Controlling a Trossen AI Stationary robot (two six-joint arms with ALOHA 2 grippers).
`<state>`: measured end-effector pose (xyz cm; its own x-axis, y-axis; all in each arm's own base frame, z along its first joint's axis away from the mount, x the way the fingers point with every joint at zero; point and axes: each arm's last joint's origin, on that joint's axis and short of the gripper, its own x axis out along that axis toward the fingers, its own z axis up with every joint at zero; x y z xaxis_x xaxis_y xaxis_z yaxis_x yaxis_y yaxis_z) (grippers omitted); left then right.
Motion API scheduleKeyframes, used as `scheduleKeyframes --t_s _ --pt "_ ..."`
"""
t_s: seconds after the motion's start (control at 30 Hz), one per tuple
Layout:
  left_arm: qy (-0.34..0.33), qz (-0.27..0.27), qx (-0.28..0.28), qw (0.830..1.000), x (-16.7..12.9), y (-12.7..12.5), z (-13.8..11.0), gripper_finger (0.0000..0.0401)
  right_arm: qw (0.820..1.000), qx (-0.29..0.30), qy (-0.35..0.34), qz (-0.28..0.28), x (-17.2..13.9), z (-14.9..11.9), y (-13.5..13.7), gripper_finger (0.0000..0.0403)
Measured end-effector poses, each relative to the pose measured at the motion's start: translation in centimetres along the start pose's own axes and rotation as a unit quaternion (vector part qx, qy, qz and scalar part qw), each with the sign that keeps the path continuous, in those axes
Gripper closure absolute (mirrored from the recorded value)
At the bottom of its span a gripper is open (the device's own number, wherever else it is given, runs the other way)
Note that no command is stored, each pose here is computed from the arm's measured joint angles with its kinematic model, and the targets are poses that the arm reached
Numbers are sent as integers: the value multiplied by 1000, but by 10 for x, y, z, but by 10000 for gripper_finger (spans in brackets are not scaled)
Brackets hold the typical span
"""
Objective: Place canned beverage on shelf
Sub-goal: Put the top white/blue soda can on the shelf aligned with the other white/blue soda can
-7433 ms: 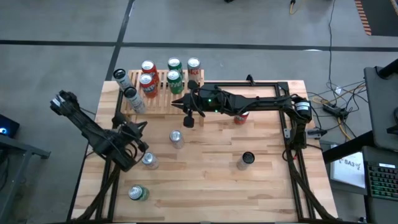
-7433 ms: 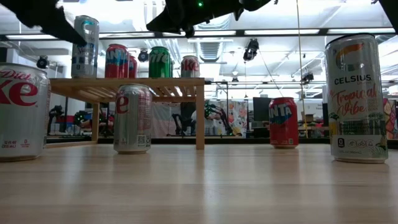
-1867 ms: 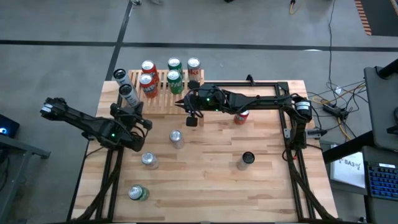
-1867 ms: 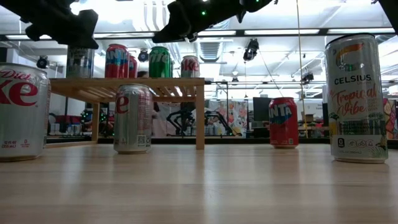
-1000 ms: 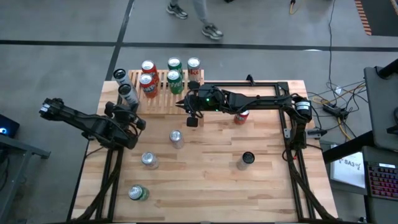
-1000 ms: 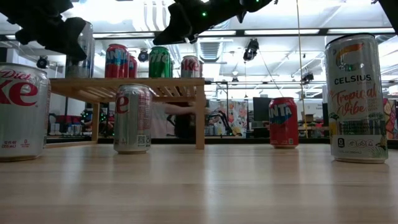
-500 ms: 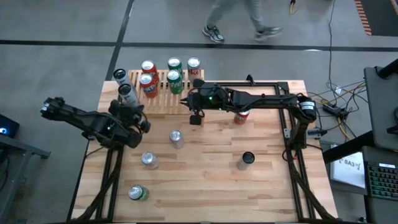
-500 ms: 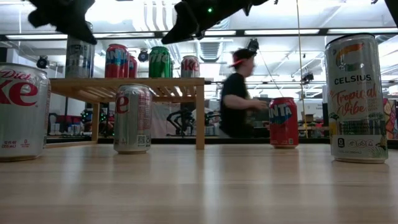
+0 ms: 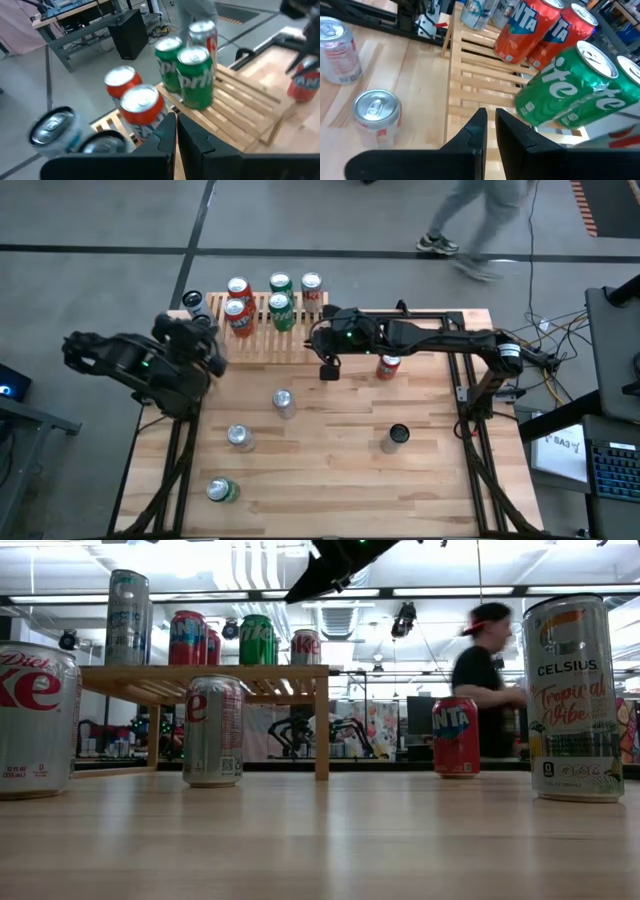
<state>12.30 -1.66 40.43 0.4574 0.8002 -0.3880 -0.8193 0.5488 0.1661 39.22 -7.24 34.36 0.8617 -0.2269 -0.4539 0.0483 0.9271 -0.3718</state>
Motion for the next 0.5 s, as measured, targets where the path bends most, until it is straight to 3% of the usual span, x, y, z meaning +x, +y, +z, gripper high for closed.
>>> scheduleKeyframes --t_s 0.27,0.5 --pt "18 -6 -34 999 -7 33 24 401 999 10 29 12 -22 0 -2 376" --pt "93 11 -19 995 6 44 26 401 997 37 62 23 -36 -3 -1 376"
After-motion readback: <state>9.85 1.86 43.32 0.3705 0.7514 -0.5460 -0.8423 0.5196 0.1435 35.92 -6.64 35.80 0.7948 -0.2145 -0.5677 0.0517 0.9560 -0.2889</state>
